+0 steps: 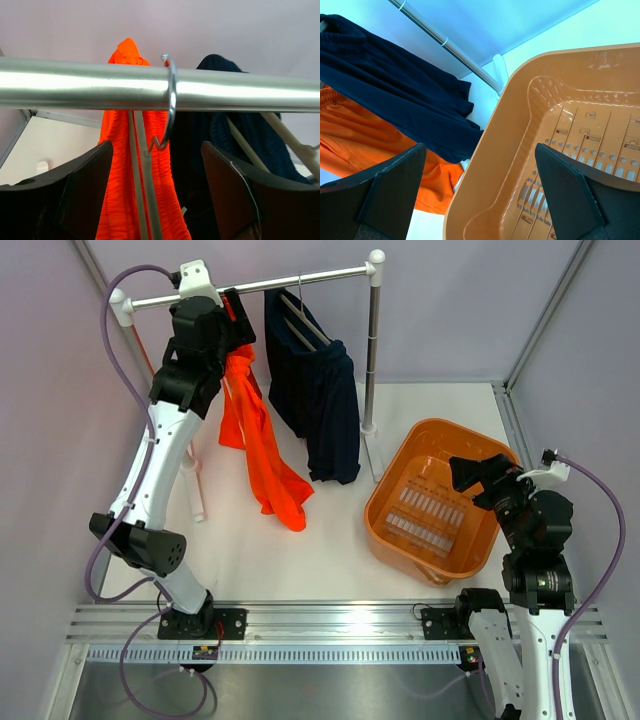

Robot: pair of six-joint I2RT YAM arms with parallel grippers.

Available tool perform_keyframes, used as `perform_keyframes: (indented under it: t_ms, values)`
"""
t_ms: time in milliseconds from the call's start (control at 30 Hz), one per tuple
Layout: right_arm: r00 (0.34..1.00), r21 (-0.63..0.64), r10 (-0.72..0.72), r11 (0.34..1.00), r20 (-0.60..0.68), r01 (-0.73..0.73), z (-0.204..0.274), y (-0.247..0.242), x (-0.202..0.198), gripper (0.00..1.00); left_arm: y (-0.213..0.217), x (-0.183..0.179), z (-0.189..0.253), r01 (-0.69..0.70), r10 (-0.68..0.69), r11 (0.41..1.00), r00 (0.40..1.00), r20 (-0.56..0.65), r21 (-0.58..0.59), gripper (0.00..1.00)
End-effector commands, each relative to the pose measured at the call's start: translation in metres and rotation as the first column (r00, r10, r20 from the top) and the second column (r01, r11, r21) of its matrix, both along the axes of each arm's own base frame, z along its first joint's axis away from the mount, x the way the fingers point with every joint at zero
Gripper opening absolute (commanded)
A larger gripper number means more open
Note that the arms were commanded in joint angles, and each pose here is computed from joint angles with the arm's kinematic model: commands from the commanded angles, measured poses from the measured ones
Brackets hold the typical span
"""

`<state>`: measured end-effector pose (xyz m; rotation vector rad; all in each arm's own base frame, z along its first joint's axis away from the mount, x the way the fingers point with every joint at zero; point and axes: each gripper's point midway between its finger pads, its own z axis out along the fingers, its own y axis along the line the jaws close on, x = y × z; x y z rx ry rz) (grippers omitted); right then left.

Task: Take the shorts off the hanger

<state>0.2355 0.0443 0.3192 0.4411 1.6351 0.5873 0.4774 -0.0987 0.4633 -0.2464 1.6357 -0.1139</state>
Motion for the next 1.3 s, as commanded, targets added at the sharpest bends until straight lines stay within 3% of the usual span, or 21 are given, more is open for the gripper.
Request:
perform_keyframes:
  t_ms: [0, 300, 467, 933, 1000, 1100, 1133, 1267]
  values:
    - [0.999, -0.026, -0.001, 1.000, 0.039, 0.002, 0.013, -0.001, -0.005, 0.99, 0.003, 0.002, 0.019, 0.006, -0.005, 1.000, 0.999, 0.048, -0.025, 0.75]
    - [0.999, -0.026, -0.004, 1.000, 0.033, 0.005, 0.011, -0.002, -0.004, 0.99, 0.006, 0.010, 0.015, 0.011, -0.010, 1.000, 0.999, 0.034, -0.028, 0.72]
    - [1.000, -0.028, -0.006, 1.000, 0.025, 0.006, 0.008, -0.002, -0.003, 0.99, 0.004, 0.013, 0.012, 0.028, -0.027, 0.999, 0.999, 0.027, -0.026, 0.60]
    - [1.000, -0.030, -0.009, 0.999, 0.025, 0.009, 0.008, -0.003, -0.004, 0.99, 0.003, 0.018, 0.003, 0.028, -0.028, 0.999, 1.000, 0.006, -0.031, 0.61]
    - [1.000, -0.032, -0.011, 0.999, 0.020, 0.012, 0.006, -0.003, -0.003, 0.99, 0.002, 0.018, 0.004, 0.032, -0.031, 0.999, 0.999, 0.009, -0.029, 0.56]
    - [1.000, -0.030, -0.010, 0.999, 0.022, 0.011, 0.006, -0.003, -0.003, 0.99, 0.001, 0.018, 0.005, 0.043, -0.043, 0.999, 0.999, 0.011, -0.024, 0.39]
    - [1.000, -0.030, -0.010, 0.999, 0.022, 0.011, 0.006, -0.003, -0.003, 0.99, 0.000, 0.017, 0.005, 0.046, -0.046, 0.999, 0.999, 0.011, -0.025, 0.28]
    - [1.000, -0.030, -0.010, 0.999, 0.023, 0.011, 0.007, -0.003, -0.003, 0.99, -0.001, 0.011, 0.014, 0.062, -0.061, 0.998, 0.998, 0.025, -0.022, 0.00]
